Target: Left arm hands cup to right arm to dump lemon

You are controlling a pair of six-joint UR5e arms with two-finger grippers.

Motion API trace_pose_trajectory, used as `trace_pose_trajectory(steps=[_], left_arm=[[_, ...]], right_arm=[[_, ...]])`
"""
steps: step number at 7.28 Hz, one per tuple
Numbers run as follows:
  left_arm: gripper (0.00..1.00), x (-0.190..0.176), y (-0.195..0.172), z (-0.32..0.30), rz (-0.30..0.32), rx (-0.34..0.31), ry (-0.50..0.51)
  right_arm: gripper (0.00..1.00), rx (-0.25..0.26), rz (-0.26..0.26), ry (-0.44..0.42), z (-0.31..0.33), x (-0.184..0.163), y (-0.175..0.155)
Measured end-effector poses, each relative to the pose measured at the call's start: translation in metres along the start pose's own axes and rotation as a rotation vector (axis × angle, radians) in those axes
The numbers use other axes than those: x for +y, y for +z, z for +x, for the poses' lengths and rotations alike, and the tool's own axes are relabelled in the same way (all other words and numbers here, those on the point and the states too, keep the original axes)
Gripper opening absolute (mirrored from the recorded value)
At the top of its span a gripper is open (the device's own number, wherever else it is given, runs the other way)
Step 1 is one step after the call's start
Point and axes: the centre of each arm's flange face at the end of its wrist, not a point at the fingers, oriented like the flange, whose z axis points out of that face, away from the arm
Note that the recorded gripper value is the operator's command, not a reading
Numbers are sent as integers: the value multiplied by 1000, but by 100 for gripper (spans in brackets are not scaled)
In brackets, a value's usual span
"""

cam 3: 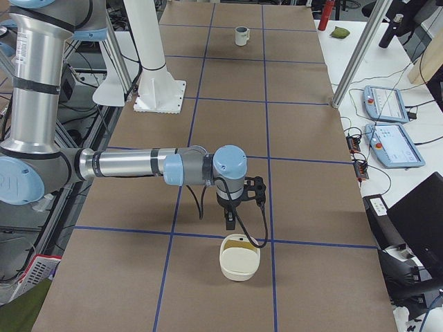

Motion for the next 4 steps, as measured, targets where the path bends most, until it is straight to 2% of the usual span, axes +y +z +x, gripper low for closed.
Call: trace_pose_trajectory(steps=[3,4], left_arm=[[100,-3,-2,2,4,-5,-1],[100,-4,-2,2,6,-6,-2]], right_arm=[[100,2,1,7,1,0,0],[100,3,2,41,2,0,-1]])
